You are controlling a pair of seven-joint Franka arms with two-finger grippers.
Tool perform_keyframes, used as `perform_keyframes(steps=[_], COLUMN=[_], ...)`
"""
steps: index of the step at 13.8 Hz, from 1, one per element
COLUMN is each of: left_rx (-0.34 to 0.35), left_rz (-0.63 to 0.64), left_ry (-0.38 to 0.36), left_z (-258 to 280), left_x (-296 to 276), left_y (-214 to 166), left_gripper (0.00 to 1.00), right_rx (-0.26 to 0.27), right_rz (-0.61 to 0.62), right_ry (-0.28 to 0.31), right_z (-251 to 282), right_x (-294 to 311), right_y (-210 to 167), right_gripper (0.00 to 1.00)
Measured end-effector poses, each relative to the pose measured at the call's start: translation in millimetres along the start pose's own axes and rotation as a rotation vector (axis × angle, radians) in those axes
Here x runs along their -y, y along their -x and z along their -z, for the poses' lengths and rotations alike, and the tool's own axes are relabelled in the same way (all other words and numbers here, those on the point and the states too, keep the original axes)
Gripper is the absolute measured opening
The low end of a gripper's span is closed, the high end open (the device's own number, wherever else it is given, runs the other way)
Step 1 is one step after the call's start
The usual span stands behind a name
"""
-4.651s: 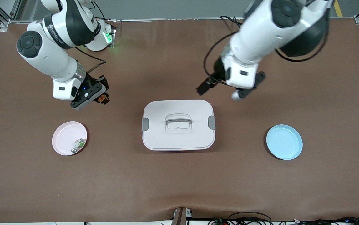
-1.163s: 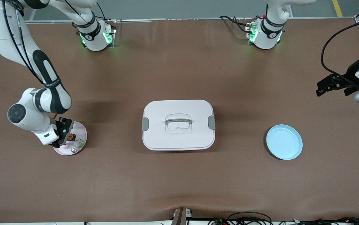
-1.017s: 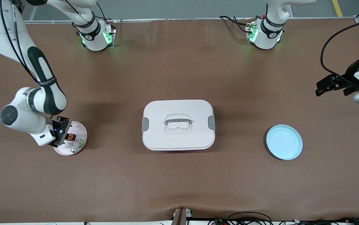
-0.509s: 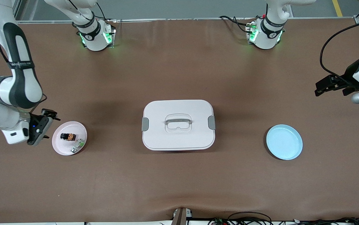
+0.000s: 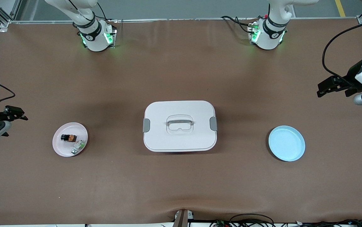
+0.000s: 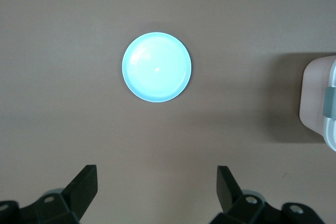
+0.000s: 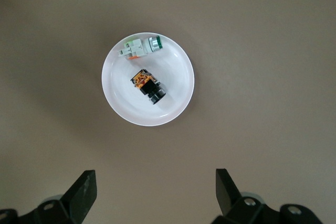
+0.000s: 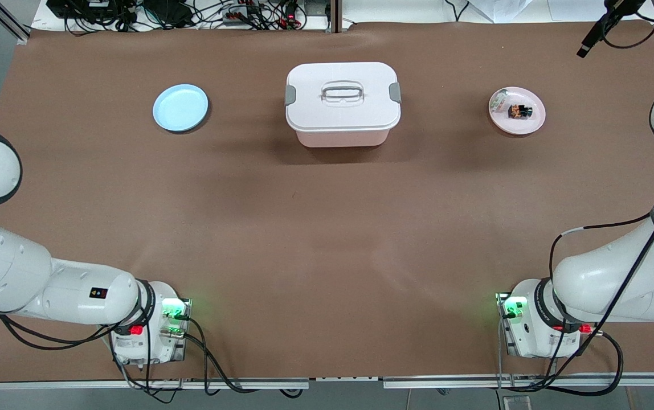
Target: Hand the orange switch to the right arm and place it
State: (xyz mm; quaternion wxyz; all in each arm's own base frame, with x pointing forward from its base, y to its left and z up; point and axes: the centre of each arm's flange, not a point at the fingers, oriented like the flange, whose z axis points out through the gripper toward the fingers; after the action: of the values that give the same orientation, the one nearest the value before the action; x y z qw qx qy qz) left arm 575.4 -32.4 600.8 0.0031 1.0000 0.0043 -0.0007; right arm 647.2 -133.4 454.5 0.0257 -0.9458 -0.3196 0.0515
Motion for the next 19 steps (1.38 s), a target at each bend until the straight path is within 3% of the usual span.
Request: perform_keyframes(steps=[5, 7, 12, 19], left_rx=[0.009, 0.009, 0.008, 0.007], left_rz=[0.0, 0.0, 0.001, 0.001], left_ry=[-0.001, -0.001, 0.0, 0.0], left_z=[-1, 0, 0, 1], left_x=[0, 0, 0, 1], left_y=[1, 1, 1, 1], left_gripper=[1.0, 1.0, 1.0, 1.0], right_rx=[-0.006, 0.0, -0.067, -0.086], right_rz=[-0.467, -0.565, -0.608, -0.561], right_ry=[0.017, 0.046, 0.093, 0.063], right_z=[31, 49, 124, 166], right_x=[11, 12, 20, 65], right_y=[-7, -3, 14, 11], right_gripper=[1.0, 1.0, 1.0, 1.0])
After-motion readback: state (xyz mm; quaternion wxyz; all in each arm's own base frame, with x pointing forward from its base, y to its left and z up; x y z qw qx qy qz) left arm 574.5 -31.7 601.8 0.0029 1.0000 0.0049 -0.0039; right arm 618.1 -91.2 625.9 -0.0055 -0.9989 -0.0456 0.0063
